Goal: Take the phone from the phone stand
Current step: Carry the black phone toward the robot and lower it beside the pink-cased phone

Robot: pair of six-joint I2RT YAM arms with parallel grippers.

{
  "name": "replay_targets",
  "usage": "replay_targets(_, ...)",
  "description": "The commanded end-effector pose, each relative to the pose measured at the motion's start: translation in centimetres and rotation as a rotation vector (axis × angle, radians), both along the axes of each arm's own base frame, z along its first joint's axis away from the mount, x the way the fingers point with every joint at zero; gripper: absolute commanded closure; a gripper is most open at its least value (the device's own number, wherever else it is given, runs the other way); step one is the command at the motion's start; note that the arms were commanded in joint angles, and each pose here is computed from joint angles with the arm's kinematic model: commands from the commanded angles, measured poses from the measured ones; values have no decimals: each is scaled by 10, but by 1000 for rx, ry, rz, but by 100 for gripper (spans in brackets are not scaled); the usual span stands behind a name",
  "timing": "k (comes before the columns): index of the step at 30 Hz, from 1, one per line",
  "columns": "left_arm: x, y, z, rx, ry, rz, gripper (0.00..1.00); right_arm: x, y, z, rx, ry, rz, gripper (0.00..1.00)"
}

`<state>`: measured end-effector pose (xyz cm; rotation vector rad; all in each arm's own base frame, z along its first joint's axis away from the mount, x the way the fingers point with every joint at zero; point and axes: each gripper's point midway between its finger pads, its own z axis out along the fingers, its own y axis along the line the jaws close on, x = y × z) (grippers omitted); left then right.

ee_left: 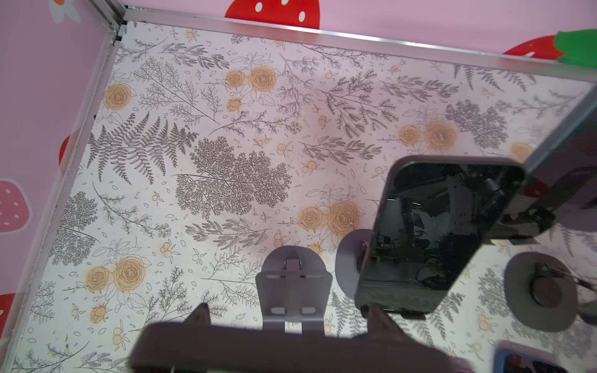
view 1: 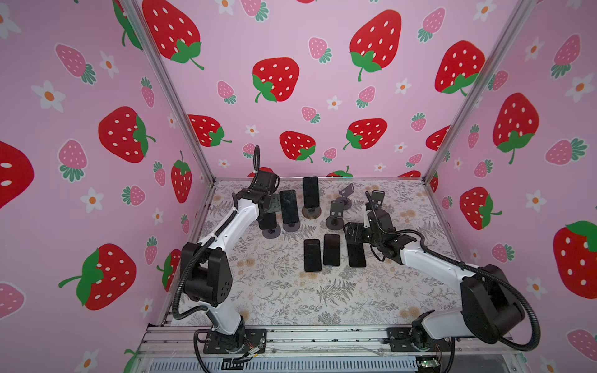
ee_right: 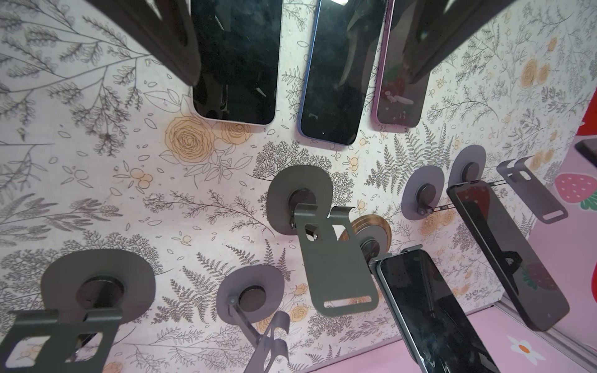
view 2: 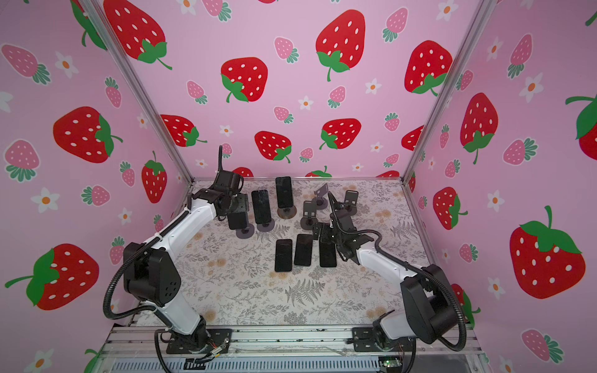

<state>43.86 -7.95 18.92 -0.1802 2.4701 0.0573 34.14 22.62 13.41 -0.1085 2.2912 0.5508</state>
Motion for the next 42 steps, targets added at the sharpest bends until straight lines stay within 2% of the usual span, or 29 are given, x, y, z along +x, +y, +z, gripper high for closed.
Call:
replay_targets(1, -28, -21, 1, -54, 37, -68, 31, 7, -1, 21, 24, -45, -35, 0)
replay_targets(5, -55, -42, -5, -90, 72, -135, 31, 7, -1, 22, 68, -55, -61, 0)
replay_targets(9, -78, -48, -17, -100, 93, -145, 31, 8, 0, 28, 100, -69, -68, 0)
replay_targets(14, -98, -65, -48, -125, 170, -176, 32, 9, -7, 32, 121, -88, -113, 0)
replay_targets(17, -107, -73, -69, -94, 235, -214, 32, 7, -7, 35, 122, -99, -107, 0)
replay_targets(20, -109, -76, -82, -78, 282, -226, 33, 6, -12, 35, 133, -111, -130, 0)
replay_targets(33, -99, -85, -117, -108, 303, -178, 32, 2, -18, 34, 141, -106, -160, 0)
replay_targets(42, -100, -85, -143, -47, 335, -144, 32, 3, -19, 38, 144, -105, -166, 0)
